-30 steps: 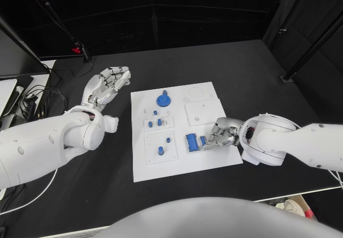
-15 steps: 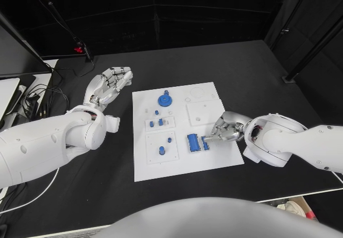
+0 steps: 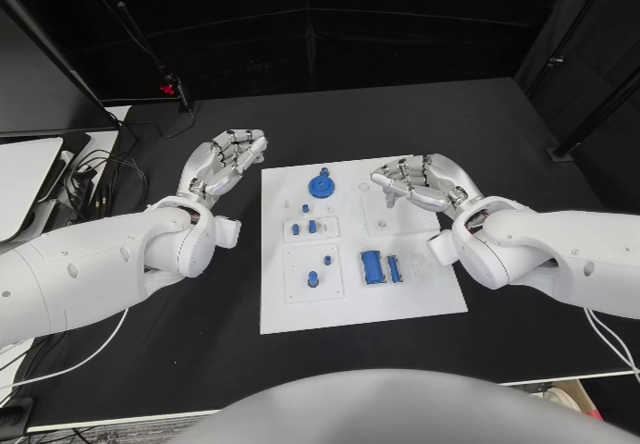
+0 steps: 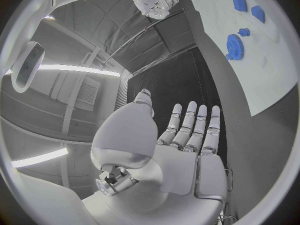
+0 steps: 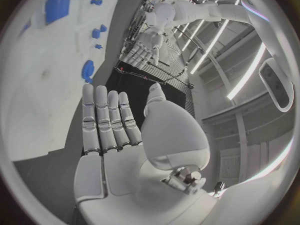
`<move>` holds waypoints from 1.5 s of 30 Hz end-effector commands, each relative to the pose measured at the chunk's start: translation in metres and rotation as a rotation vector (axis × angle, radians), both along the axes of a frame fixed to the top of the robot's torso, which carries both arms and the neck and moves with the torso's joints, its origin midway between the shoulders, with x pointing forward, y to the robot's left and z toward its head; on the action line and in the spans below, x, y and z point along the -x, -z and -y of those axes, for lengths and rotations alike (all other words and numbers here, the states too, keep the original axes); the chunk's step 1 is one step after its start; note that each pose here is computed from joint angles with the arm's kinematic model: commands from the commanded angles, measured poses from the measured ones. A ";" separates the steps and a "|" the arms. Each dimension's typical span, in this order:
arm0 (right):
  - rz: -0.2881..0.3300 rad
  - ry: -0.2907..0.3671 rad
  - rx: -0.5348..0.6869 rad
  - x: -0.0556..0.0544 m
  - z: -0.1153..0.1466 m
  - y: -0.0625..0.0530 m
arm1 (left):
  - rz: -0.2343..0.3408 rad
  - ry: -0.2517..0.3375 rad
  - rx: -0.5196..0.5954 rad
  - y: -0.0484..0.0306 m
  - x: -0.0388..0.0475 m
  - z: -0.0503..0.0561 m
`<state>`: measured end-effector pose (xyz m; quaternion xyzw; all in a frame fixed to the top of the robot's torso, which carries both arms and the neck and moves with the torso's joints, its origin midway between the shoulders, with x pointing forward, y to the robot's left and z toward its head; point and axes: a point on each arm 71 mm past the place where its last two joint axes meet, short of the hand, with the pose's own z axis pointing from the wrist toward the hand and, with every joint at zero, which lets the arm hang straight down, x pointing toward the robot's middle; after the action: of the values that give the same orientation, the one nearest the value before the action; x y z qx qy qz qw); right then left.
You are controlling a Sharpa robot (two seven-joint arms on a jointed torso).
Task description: Assemble the parts on the task board
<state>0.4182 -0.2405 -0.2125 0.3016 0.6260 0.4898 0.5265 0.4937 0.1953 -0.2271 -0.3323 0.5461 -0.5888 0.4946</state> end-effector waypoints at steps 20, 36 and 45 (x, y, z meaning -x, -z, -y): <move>0.041 0.073 -0.253 -0.031 -0.032 0.002 | -0.082 -0.110 0.053 0.0044 0.0142 0.006; -0.095 0.273 -0.373 -0.044 -0.048 0.012 | -0.210 -0.292 0.128 -0.0029 0.0320 0.003; -0.095 0.273 -0.373 -0.044 -0.048 0.012 | -0.210 -0.292 0.128 -0.0029 0.0320 0.003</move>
<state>0.4616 -0.1920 -0.2247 0.4928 0.5050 0.5117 0.4902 0.4615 0.1915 -0.2249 -0.4932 0.5035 -0.5135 0.4894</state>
